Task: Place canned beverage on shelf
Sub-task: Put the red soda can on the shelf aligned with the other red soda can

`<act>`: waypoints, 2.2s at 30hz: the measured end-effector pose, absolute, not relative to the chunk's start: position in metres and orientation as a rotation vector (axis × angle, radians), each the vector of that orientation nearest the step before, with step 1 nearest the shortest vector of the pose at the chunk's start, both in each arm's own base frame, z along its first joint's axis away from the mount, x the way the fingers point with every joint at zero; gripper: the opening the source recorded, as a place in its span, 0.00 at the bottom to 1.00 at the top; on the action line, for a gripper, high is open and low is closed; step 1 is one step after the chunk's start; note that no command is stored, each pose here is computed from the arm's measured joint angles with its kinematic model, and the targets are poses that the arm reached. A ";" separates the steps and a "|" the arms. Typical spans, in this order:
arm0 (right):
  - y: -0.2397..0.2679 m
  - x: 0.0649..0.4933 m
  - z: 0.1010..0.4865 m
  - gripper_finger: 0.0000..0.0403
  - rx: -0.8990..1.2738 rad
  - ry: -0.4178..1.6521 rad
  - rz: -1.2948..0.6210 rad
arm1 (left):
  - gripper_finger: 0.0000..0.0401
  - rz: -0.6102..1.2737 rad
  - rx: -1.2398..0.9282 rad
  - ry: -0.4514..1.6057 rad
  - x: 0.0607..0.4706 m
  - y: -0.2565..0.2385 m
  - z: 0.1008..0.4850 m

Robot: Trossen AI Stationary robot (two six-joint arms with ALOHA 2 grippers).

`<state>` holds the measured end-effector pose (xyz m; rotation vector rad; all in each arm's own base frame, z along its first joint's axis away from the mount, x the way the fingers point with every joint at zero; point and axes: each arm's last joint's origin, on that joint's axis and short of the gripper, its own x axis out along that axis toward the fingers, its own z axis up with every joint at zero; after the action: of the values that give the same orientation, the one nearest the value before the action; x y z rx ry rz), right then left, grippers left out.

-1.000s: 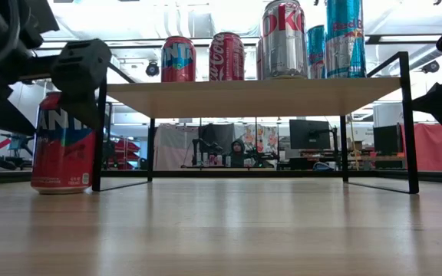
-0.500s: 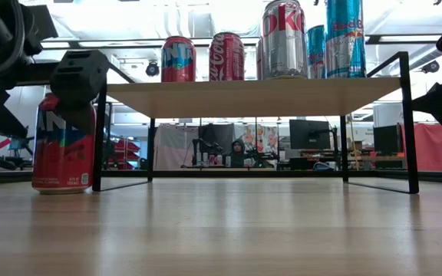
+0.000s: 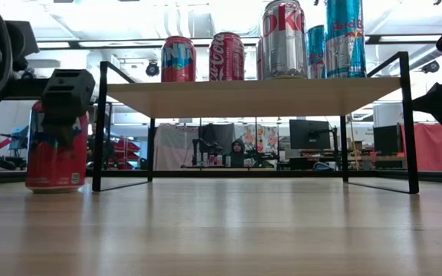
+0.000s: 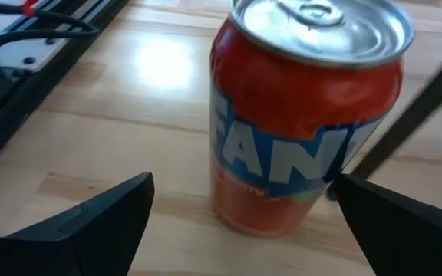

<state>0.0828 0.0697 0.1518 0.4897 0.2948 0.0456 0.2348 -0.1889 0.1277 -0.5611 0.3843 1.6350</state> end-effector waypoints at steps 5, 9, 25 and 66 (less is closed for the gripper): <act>0.070 0.083 0.152 0.95 0.489 0.295 0.046 | 0.97 1.648 -0.569 0.383 0.234 -0.189 0.127; 0.070 0.083 0.152 0.95 0.490 0.295 0.045 | 0.97 1.601 -0.557 0.350 0.236 -0.188 0.128; 0.070 0.083 0.152 0.95 0.490 0.295 0.046 | 0.99 1.558 -0.482 0.292 0.228 -0.179 0.120; 0.070 0.083 0.152 0.95 0.490 0.295 0.045 | 0.71 1.558 -0.510 0.226 0.227 -0.173 0.116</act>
<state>0.0828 0.0697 0.1518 0.4899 0.2946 0.0453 0.2274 -0.1726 0.1165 -0.5103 0.2261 1.5582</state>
